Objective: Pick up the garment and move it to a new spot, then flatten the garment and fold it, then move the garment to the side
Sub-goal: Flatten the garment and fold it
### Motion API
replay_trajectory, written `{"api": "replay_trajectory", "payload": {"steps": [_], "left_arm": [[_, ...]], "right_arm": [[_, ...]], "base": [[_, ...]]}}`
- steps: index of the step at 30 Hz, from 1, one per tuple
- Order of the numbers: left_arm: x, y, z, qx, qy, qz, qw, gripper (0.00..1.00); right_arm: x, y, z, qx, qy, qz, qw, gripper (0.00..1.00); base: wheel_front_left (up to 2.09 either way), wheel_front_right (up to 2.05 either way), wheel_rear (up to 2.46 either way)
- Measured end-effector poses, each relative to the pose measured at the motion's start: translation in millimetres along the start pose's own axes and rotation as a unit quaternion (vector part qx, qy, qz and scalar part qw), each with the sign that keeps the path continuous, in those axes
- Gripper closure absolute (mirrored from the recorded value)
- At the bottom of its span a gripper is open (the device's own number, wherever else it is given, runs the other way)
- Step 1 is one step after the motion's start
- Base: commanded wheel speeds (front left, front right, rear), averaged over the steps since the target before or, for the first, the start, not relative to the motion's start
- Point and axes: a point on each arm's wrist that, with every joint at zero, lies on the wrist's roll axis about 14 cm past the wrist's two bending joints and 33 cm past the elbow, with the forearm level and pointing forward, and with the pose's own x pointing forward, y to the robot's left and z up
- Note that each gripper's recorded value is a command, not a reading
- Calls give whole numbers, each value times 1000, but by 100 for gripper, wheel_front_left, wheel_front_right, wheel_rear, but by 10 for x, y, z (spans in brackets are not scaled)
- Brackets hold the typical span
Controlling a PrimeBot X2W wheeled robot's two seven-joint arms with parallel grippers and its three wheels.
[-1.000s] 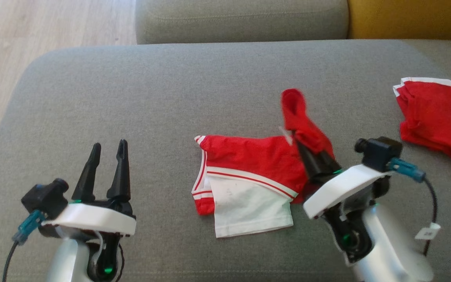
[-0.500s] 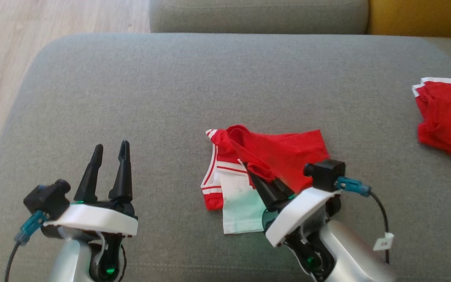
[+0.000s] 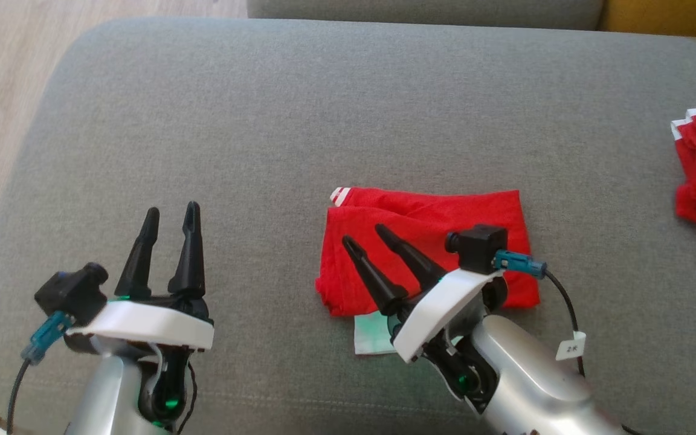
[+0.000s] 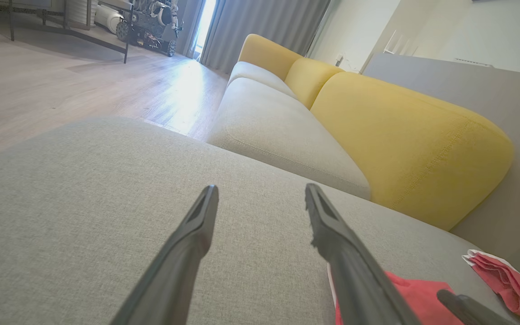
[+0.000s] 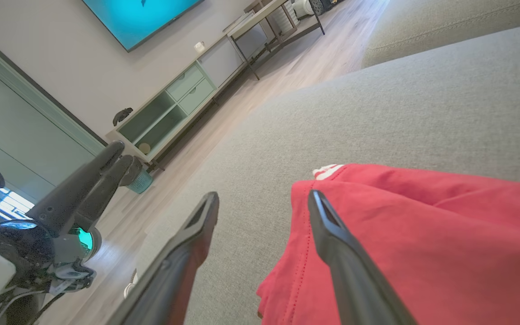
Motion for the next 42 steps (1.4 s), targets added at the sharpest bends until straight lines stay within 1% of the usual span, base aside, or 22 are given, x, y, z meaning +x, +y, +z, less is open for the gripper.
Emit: {"api": "replay_trajectory", "payload": {"steps": [4,9,10,14,18,21,24,26,31,34,37,39,42], "left_arm": [[5,-24,-12,-1,2,-3,1000,0],[29,-108,13,-3,-2,-16,1000,0],[29,-108,13,-3,-2,-16,1000,0],[60,-185,7,-5,-2,-27,1000,0],[97,-245,-4,-7,-2,-35,999,0],[127,-269,-8,-8,-2,-39,999,0],[156,-286,-16,-9,-2,-41,999,0],[173,-307,-30,-10,-1,-45,999,0],[201,-357,-64,-11,3,-52,999,0],[200,-406,-94,-12,7,-59,998,0],[197,-470,-142,-13,14,-68,998,0],[186,-521,-170,-13,19,-75,997,0],[167,-540,-179,-15,20,-77,997,0]], "right_arm": [[-17,70,72,2,-12,8,1000,0],[-64,89,308,-4,-48,7,999,0],[-64,89,308,-4,-48,7,999,0],[-138,-74,670,-25,-98,-20,995,0],[-282,-349,979,-51,-136,-67,987,0],[-441,-595,1216,-71,-162,-111,978,0],[-636,-820,1416,-113,-181,-159,964,0],[-779,-950,1462,-131,-188,-189,955,0],[-1111,-1224,1355,-185,-174,-251,934,0],[-1317,-1347,1319,-203,-182,-278,921,0],[-1570,-1476,1199,-214,-187,-312,907,0],[-1674,-1510,1138,-221,-188,-325,900,0],[-1768,-1535,1051,-214,-192,-338,896,0]], "base": [[0,0,0],[0,0,0],[0,0,0],[0,0,0],[0,0,0],[0,0,0],[0,0,0],[0,0,0],[0,0,0],[0,0,0],[0,0,0],[0,0,0],[0,0,0]]}}
